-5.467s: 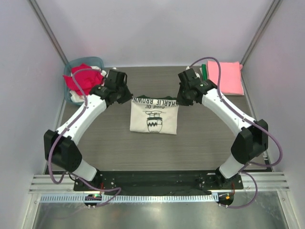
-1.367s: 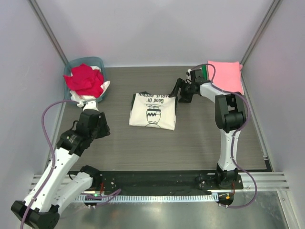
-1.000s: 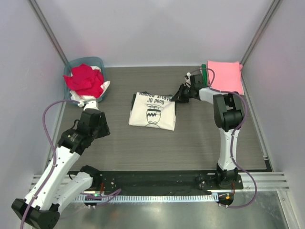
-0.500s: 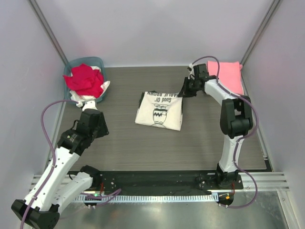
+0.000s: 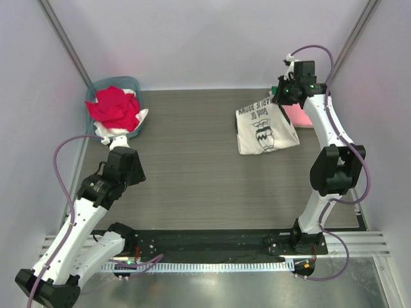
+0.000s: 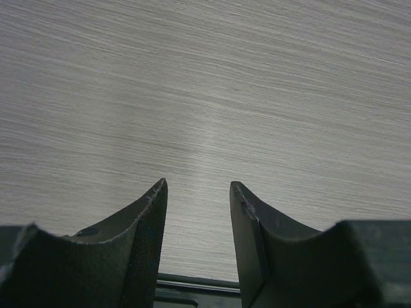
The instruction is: Fold and stack the t-shirts
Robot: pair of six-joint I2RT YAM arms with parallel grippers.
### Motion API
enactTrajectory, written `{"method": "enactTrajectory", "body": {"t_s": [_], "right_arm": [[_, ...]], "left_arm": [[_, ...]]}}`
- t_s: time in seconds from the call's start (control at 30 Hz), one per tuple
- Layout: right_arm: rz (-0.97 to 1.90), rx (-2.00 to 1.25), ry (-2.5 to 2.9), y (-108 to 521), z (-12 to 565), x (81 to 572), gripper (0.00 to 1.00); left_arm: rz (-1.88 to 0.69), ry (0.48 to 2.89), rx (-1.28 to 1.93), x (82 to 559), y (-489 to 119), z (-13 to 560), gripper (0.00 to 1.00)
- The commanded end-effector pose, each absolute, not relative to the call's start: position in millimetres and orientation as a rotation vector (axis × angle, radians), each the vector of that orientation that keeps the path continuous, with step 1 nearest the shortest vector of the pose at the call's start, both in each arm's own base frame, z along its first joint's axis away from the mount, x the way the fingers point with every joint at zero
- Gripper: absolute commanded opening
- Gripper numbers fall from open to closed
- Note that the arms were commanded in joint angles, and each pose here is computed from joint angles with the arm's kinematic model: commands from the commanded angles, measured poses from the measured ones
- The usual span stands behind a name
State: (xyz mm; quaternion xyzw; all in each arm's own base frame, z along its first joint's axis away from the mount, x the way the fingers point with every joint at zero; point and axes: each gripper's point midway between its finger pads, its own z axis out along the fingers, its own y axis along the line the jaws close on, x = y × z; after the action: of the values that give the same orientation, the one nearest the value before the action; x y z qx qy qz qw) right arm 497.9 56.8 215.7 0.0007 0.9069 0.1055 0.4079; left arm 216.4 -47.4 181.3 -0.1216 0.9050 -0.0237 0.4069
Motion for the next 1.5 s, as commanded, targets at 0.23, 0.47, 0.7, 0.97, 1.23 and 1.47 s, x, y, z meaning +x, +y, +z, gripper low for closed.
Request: {"method": "enactTrajectory", "body": {"t_s": [0.23, 0.47, 0.7, 0.97, 1.23, 1.47], "right_arm": [[0.144, -0.019, 2.001, 15, 349, 506, 0.01], [0.148, -0.013, 1.926, 1, 386, 505, 0.01], [0.121, -0.019, 1.882, -3, 413, 501, 0.01], [0.083, -0.029, 1.879, -12, 412, 505, 0.01], [0.0, -0.01, 1.91, -33, 396, 519, 0.01], [-0.063, 0.013, 1.934, -58, 378, 541, 0.01]], "left_arm": [[-0.055, 2.241, -0.33, 221, -44, 192, 0.44], [-0.051, 2.246, -0.331, 221, -44, 191, 0.44], [-0.041, 2.261, -0.334, 222, -43, 188, 0.43], [-0.041, 2.272, -0.329, 223, -45, 186, 0.42], [-0.035, 2.283, -0.329, 224, -45, 183, 0.42], [-0.029, 2.293, -0.328, 224, -45, 181, 0.41]]}}
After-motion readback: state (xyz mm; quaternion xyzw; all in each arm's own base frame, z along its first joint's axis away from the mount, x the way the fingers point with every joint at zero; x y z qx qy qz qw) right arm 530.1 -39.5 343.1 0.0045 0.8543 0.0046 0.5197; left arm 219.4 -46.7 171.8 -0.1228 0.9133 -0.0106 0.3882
